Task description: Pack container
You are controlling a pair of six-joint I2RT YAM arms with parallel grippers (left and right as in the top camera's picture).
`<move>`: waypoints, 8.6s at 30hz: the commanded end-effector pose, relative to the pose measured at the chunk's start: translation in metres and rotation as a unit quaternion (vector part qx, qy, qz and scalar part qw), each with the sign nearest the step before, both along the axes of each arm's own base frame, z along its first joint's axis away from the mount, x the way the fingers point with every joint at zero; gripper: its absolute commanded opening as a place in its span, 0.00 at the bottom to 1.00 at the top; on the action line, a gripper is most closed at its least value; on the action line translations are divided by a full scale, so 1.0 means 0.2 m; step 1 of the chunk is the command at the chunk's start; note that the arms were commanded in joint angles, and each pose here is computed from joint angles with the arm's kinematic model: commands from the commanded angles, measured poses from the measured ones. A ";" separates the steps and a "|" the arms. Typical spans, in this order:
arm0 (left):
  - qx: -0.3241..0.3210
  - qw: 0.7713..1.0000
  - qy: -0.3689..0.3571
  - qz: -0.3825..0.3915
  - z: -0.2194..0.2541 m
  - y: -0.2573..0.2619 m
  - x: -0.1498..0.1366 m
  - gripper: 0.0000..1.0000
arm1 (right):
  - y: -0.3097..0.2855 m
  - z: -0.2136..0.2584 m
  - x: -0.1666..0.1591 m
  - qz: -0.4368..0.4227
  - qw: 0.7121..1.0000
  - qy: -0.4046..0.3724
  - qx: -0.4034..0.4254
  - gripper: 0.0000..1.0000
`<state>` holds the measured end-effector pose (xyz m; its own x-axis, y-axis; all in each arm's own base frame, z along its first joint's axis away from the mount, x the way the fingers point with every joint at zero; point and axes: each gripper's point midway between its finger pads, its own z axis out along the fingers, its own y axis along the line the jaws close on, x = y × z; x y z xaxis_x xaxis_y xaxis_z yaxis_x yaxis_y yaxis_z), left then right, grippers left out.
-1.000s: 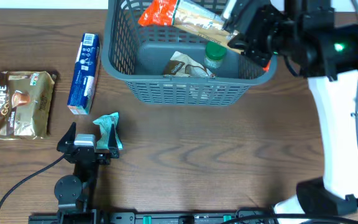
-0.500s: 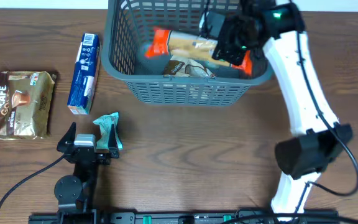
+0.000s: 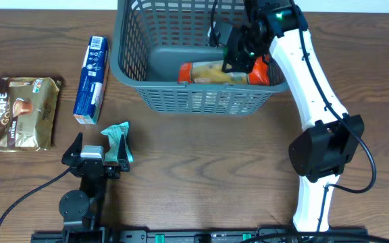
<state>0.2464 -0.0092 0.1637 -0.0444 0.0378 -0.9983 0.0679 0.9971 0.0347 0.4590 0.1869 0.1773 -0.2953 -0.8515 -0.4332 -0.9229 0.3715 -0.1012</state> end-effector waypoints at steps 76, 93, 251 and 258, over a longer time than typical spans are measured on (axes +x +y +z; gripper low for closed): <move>-0.003 1.000 -0.011 -0.013 0.02 -0.02 0.00 0.99 | -1.93 1.26 -0.47 -0.753 0.606 -0.221 0.130 0.99; -0.105 0.982 0.119 0.100 0.59 0.14 -0.08 0.98 | -1.93 1.26 -0.46 -0.753 0.606 -0.221 0.130 0.99; 0.197 0.886 0.174 -0.383 0.82 -0.98 1.12 0.98 | -1.93 1.26 -0.46 -0.753 0.606 -0.221 0.130 0.99; 0.066 0.985 0.156 -0.024 1.27 -0.42 1.12 0.99 | -1.93 1.26 -0.46 -0.753 0.606 -0.221 0.130 0.99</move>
